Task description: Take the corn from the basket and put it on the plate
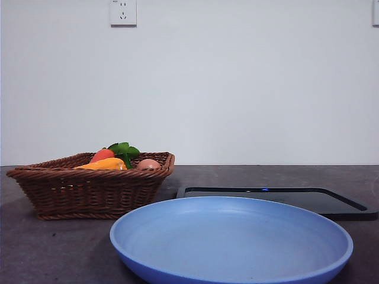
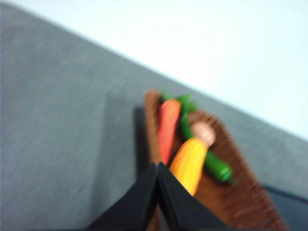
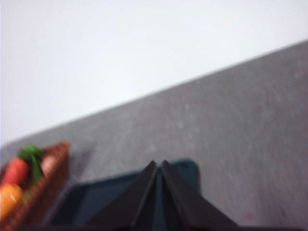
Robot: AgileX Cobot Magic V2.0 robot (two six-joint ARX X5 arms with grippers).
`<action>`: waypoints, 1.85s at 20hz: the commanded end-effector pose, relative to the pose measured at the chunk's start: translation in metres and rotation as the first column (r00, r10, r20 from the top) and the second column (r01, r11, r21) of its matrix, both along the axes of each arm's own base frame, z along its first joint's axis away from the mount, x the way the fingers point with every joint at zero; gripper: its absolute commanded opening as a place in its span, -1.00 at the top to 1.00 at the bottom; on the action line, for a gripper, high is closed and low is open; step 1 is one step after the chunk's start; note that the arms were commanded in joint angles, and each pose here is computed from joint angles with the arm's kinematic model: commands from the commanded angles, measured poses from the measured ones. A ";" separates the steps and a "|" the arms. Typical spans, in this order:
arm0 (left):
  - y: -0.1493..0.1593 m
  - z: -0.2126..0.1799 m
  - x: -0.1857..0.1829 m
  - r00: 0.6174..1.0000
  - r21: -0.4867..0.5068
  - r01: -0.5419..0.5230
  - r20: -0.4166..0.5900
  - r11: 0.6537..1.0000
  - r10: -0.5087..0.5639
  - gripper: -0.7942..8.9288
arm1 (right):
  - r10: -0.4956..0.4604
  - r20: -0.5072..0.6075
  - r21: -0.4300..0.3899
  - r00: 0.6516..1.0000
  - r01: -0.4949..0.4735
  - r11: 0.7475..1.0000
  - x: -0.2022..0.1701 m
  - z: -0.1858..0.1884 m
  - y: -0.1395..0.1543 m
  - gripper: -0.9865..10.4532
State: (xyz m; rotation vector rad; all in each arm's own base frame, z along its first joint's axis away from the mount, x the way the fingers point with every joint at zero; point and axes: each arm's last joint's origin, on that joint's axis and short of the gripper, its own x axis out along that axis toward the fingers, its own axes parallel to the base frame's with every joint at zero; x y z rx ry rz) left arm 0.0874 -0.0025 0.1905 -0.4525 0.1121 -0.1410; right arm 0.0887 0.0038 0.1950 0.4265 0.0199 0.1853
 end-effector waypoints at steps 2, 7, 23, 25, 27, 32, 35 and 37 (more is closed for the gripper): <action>-0.001 0.026 -0.004 1.000 -0.021 0.020 0.012 1.000 -0.020 0.83 | 0.003 0.038 0.018 0.999 -0.004 1.000 -0.008 0.032 0.000 0.82; -0.003 0.057 -0.001 0.991 0.010 0.128 -0.046 0.992 -0.127 0.83 | 0.026 -0.039 -0.069 0.999 -0.029 0.997 -0.011 0.064 0.001 0.82; -0.010 0.105 0.023 0.844 0.077 0.430 -0.387 0.899 -0.371 0.83 | 0.278 -0.579 -0.164 0.766 -0.444 0.881 0.014 0.116 0.007 0.82; -0.011 0.101 0.023 0.822 0.072 0.451 -0.421 0.890 -0.383 0.83 | 0.287 -0.605 -0.148 0.743 -0.459 0.876 0.017 0.116 0.008 0.82; -0.012 0.097 0.023 0.795 0.071 0.478 -0.458 0.876 -0.397 0.83 | 0.300 -0.631 -0.138 0.715 -0.484 0.864 0.021 0.114 0.010 0.82; -0.014 0.095 0.022 0.776 0.059 0.495 -0.478 0.867 -0.411 0.82 | 0.330 -0.672 -0.110 0.662 -0.531 0.840 0.032 0.108 0.016 0.82; -0.014 0.095 0.022 0.776 0.055 0.493 -0.478 0.868 -0.410 0.46 | 0.332 -0.682 -0.092 0.652 -0.527 0.845 0.036 0.107 0.017 0.56; -0.014 0.095 0.023 0.777 0.052 0.491 -0.477 0.870 -0.410 0.10 | 0.332 -0.691 -0.074 0.642 -0.519 0.851 0.039 0.106 0.017 0.32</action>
